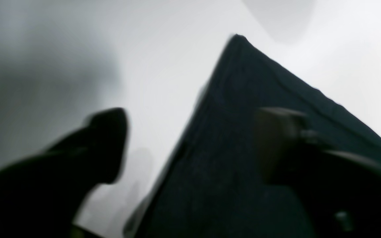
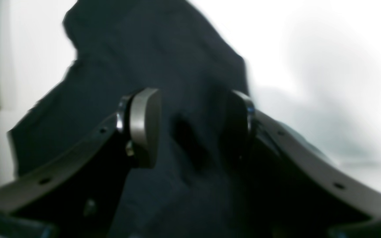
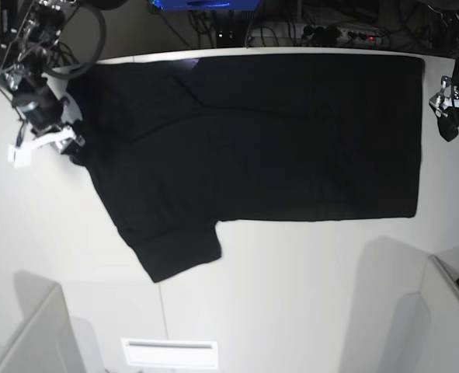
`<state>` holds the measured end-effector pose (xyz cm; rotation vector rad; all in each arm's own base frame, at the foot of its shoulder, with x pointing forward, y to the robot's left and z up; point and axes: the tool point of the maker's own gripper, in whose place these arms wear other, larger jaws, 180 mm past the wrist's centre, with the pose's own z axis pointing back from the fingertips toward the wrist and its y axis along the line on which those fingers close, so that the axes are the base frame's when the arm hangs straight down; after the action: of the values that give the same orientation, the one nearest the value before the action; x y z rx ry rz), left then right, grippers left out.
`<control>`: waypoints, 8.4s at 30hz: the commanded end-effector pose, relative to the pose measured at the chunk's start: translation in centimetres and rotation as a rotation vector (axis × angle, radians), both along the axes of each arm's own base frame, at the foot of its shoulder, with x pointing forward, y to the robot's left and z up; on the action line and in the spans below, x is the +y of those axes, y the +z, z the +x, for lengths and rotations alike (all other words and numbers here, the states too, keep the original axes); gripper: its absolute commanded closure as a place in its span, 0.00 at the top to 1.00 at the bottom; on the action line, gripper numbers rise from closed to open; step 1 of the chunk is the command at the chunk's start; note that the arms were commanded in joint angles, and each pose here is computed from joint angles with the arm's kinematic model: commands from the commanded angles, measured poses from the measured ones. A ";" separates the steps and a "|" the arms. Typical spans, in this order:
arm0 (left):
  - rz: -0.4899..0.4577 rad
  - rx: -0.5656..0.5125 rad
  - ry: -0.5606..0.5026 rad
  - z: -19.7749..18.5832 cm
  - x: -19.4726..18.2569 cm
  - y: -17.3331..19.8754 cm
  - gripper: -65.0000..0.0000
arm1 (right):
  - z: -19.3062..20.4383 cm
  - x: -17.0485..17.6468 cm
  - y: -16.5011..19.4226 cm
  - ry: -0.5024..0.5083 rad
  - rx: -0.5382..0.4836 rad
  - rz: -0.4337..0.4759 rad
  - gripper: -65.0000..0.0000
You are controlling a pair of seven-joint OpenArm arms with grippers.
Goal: Fold the T-shirt properly
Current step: 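Release the shirt and move the right gripper toward the sleeve hem, then grasp the hem corners with both grippers, left reaching the hem beside it, then lift the hem and fold it toward the shoulder edge with both grippers, then carry the hem over onto the shoulder edge with both grippers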
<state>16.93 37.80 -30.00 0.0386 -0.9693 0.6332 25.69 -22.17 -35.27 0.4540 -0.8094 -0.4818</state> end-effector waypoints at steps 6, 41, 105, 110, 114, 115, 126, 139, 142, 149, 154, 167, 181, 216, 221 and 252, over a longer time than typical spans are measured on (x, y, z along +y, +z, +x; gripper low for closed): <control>0.036 -0.073 -0.014 1.7 0.4 2.1 0.08 | 6.2 -0.8 1.1 0.036 -0.063 0.009 0.47; 0.065 -0.070 -0.078 3.3 0.0 2.8 0.15 | 23.6 5.7 -5.2 0.308 0.135 -0.182 0.64; 0.041 0.228 -0.208 23.1 1.5 -9.1 0.90 | 22.7 7.6 -6.6 0.386 0.168 -0.236 0.00; 0.048 0.235 -0.225 23.2 1.0 -9.5 0.90 | 22.7 7.6 -6.6 0.387 0.168 -0.238 0.00; 0.041 0.244 -0.223 22.8 0.9 -9.9 0.90 | 22.7 7.6 -6.5 0.386 0.167 -0.238 0.00; 0.041 0.246 -0.223 22.8 0.9 -10.0 0.90 | 22.7 7.6 -6.5 0.386 0.167 -0.238 0.00; 0.020 0.261 -0.239 22.4 -0.5 -11.3 0.65 | 22.7 7.6 -6.6 0.387 0.166 -0.239 0.00; 0.018 0.258 -0.243 22.3 -0.6 -11.3 0.00 | 22.6 7.3 -6.6 0.381 0.167 -0.237 0.00; 0.019 0.251 -0.242 22.5 -0.6 -11.1 0.00 | 22.9 7.3 -6.4 0.374 0.147 -0.238 0.00; 0.089 0.166 -0.308 23.2 -2.0 -8.1 0.00 | 23.1 7.5 -5.6 0.390 0.073 -0.251 0.00; 0.111 0.134 -0.323 23.0 -2.4 -7.1 0.00 | 23.2 7.9 -4.2 0.423 0.008 -0.262 0.00; 0.150 0.086 -0.313 19.7 -1.8 -4.5 0.00 | 21.3 6.9 -2.9 0.375 -0.069 -0.181 0.00; 0.031 -0.004 -0.369 17.2 -5.6 -2.2 0.00 | 17.3 6.0 -1.5 0.375 -0.065 -0.102 0.00; 0.070 0.042 -0.443 10.0 -7.6 -1.3 0.00 | 5.2 1.3 3.1 0.338 -0.002 -0.112 0.00; 0.090 0.038 -0.453 9.6 -7.6 -0.6 0.00 | 3.9 1.9 3.2 0.357 0.008 -0.121 0.00; 0.162 -0.032 -0.463 9.4 -7.8 2.9 0.00 | 4.1 1.4 4.9 0.328 -0.031 -0.115 0.00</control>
<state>25.73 29.63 -28.60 -0.0675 -0.9634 0.1445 28.76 -20.42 -31.89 0.4816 -0.7101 -0.1427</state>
